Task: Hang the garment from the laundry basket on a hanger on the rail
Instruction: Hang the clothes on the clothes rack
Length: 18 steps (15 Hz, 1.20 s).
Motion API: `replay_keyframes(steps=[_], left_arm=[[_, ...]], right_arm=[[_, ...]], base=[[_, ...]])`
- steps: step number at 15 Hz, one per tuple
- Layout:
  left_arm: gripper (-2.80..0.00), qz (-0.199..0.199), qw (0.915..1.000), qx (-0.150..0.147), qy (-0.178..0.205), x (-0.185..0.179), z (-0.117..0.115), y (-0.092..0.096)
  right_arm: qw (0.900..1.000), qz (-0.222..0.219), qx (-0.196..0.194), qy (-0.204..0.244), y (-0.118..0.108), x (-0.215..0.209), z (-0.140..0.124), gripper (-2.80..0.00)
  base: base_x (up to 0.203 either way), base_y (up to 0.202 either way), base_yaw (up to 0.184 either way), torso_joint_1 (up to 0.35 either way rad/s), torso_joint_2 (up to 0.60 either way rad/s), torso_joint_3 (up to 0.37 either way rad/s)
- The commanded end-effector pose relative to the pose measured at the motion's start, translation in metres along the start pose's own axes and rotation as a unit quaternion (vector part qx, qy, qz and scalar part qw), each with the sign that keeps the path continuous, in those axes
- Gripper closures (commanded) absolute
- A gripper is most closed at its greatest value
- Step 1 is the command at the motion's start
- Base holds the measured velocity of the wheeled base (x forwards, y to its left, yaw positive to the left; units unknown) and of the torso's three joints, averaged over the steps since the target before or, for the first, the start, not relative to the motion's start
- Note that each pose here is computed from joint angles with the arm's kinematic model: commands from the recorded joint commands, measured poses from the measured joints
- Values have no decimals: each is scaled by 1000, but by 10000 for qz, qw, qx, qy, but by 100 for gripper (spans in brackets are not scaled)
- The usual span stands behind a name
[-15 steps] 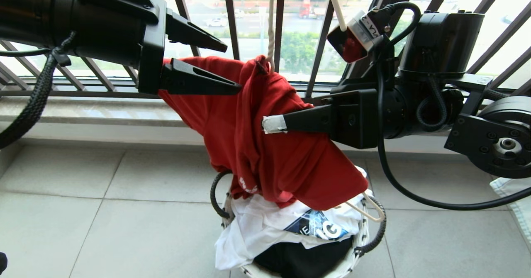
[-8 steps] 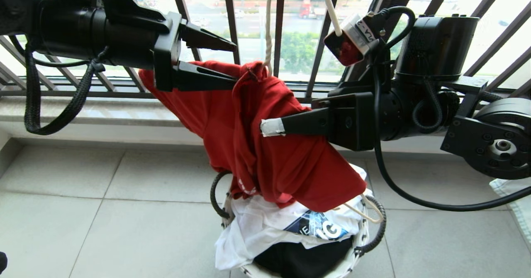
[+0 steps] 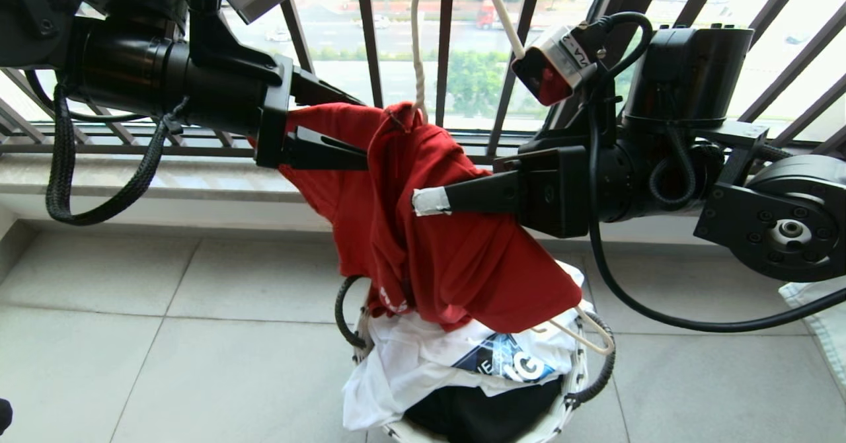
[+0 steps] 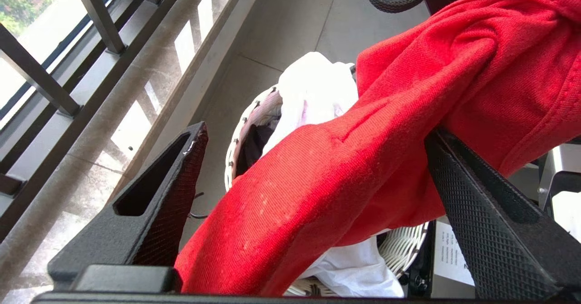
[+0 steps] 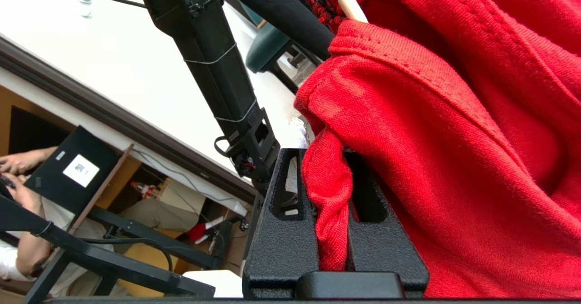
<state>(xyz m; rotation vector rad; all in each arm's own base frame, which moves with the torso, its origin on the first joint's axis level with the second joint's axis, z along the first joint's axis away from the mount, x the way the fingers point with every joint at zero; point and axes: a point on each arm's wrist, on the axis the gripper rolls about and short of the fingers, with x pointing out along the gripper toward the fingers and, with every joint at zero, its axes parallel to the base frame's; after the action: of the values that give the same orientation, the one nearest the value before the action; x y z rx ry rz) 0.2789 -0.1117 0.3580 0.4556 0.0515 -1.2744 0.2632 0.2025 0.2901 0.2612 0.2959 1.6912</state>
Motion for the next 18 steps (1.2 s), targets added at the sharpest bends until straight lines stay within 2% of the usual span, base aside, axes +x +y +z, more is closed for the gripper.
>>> replay_keyframes(steps=[1, 3, 4, 18], left_arm=[[-280, -15, 10000, 39, -24, -2, 2, -2], [-280, -17, 10000, 51, -25, -2, 3, -2], [0, -20, 10000, 57, -21, -1, 2, -2], [0, -23, 9997, 237, -71, -2, 6, -4]], right_arm=[[10000, 38, -34, -8, 1, 0, 2, 0], [10000, 20, -46, -25, 1, -1, 3, 0], [10000, 12, -46, -28, 1, -1, 3, 0], [9998, -122, -115, -116, -2, -4, 8, 0]], base=[[0, 0, 0, 0, 0, 0], [0, 0, 0, 0, 0, 0], [0, 0, 0, 0, 0, 0], [0, 0, 0, 0, 0, 0]])
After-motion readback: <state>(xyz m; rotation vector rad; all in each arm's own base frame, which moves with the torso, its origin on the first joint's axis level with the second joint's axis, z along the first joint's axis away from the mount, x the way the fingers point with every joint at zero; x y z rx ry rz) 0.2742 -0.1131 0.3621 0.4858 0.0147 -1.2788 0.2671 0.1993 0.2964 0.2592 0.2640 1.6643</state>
